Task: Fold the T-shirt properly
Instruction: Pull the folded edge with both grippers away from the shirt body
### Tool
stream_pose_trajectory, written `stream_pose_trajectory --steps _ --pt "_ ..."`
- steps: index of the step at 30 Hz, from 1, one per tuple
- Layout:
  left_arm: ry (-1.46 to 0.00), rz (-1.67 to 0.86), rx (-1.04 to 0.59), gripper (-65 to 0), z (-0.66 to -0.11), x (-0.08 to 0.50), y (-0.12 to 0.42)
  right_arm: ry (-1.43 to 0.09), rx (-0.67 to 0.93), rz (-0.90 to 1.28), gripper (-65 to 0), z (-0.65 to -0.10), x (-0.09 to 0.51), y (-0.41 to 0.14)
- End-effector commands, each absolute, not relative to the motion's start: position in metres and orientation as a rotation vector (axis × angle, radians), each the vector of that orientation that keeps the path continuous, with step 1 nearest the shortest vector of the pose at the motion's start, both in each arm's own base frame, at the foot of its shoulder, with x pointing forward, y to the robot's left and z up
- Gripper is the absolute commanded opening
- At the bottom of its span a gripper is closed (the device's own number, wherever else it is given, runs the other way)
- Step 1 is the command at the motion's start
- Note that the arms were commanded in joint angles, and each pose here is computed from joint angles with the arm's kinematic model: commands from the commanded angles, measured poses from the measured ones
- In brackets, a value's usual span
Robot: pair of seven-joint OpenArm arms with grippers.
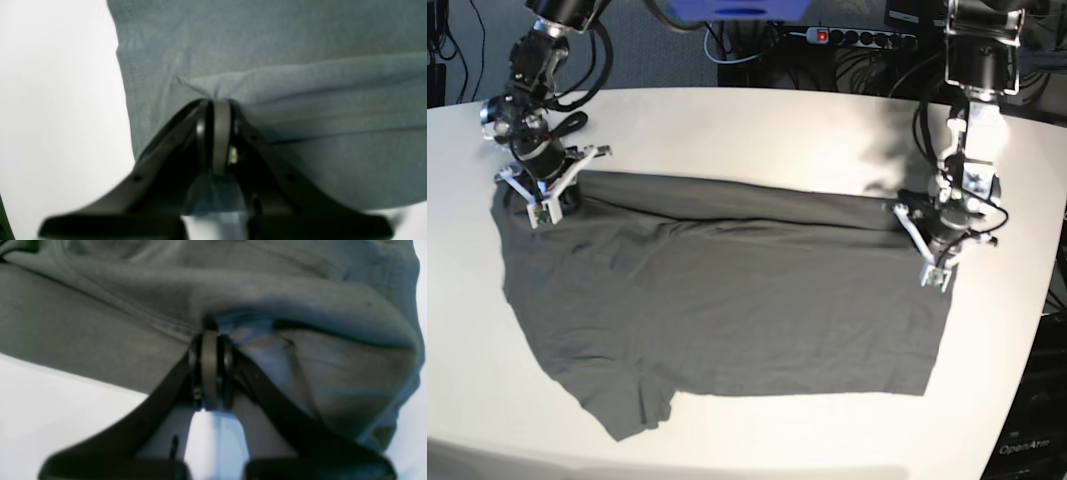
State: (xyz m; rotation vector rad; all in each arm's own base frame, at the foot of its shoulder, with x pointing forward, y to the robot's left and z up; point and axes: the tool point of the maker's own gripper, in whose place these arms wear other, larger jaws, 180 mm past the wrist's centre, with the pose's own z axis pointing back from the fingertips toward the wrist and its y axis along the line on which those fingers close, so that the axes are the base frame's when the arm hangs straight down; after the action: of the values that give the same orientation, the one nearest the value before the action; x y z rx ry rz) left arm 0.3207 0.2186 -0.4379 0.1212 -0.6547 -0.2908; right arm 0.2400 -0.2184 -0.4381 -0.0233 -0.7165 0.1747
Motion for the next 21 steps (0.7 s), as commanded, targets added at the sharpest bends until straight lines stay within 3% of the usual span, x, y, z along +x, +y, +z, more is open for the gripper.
stream_pose_trajectory --steps 1,9,21 --pt "-0.499 -0.309 0.128 -62.7 -0.458 0.287 0.224 -0.579 -0.072 0.194 -64.1 -0.455 0.213 -0.228" --pt "-0.436 -0.32 0.139 -62.7 -0.462 0.266 0.226 -0.549 -0.065 0.191 -64.3 -0.462 0.196 -0.226" --pt "-0.457 -0.357 0.158 -62.7 -0.445 0.247 0.237 -0.563 -0.083 0.189 -64.3 -0.447 0.176 -0.216"
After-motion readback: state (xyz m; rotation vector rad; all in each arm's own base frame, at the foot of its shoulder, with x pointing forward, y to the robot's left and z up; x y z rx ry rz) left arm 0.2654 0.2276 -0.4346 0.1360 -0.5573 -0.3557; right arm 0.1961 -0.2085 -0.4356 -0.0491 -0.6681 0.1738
